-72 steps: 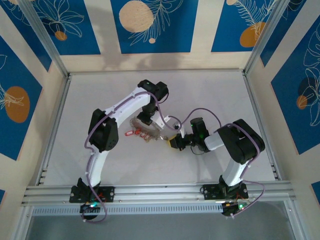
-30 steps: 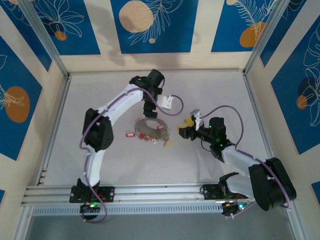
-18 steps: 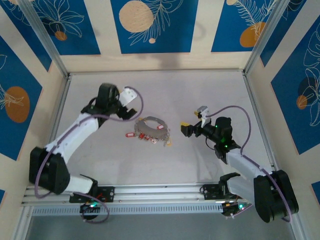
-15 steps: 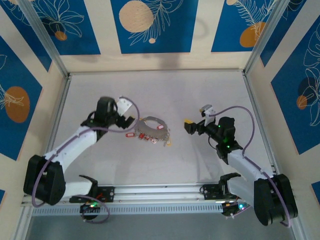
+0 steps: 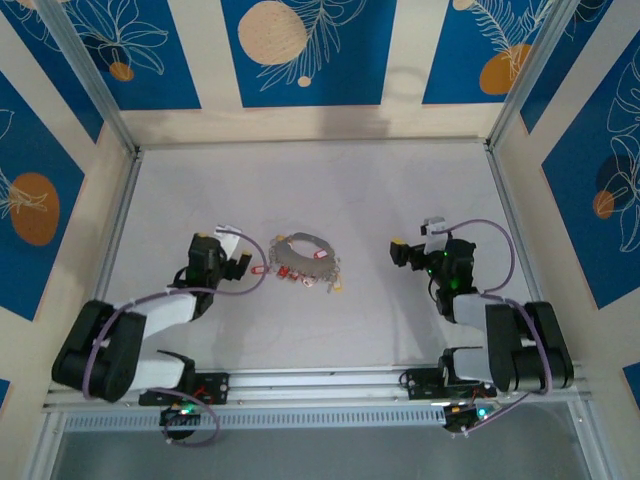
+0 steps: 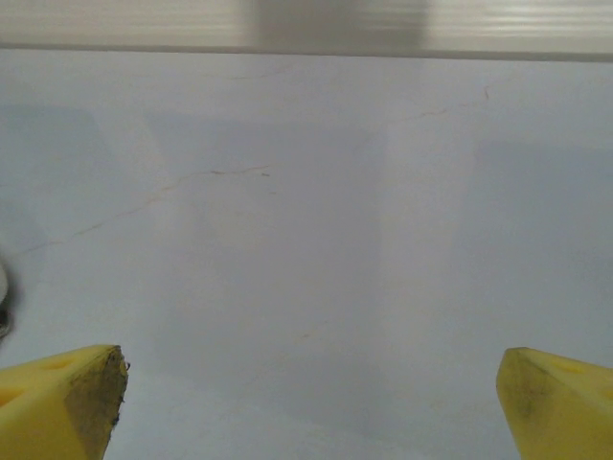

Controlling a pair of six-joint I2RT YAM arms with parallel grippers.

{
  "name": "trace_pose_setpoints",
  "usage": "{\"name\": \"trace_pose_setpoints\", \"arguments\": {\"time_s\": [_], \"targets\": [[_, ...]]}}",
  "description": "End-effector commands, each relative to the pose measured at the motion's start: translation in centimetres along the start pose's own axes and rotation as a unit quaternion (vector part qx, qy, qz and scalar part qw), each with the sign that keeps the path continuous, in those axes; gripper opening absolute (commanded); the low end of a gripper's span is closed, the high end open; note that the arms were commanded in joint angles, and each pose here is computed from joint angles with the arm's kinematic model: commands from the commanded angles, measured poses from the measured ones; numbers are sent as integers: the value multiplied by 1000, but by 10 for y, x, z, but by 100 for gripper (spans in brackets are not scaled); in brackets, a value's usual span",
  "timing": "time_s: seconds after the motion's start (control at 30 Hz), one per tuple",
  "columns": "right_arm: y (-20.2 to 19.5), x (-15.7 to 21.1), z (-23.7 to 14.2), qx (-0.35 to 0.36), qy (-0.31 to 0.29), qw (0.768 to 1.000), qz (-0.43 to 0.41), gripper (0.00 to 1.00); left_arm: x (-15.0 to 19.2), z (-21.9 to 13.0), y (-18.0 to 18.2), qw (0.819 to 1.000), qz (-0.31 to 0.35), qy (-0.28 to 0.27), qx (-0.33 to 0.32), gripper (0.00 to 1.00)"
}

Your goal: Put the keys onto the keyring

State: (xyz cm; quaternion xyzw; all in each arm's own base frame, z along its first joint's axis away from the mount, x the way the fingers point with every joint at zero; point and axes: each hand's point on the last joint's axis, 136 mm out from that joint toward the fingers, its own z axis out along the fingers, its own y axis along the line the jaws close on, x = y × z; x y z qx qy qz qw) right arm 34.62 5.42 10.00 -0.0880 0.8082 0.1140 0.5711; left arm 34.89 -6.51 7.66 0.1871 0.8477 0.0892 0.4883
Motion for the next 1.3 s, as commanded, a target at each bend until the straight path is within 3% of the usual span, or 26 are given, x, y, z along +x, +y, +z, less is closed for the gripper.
{"name": "trace_pose_setpoints", "arguments": {"time_s": [0.0, 0.1, 0.17, 0.23, 0.43, 1.27], "targets": [[-13, -24, 9, 19, -58, 998, 6, 99, -38, 14, 19, 997, -43, -67, 2, 100], [-16, -16, 16, 16, -73, 997, 8, 99, -32, 29, 35, 993, -99, -57, 0, 100], [-16, -15, 18, 20, -48, 999, 6, 99, -20, 33, 46, 989, -135, -52, -6, 100], [-15, -13, 26, 11, -37, 999, 7, 99, -15, 34, 52, 983, -160, -85, -3, 100], [-23, -10, 37, 25, 4, 999, 23, 99, -13, 34, 50, 985, -155, -70, -1, 100], [-30, -11, 38, 51, 4, 998, 28, 99, -15, 34, 49, 985, -154, -73, 3, 100]]}}
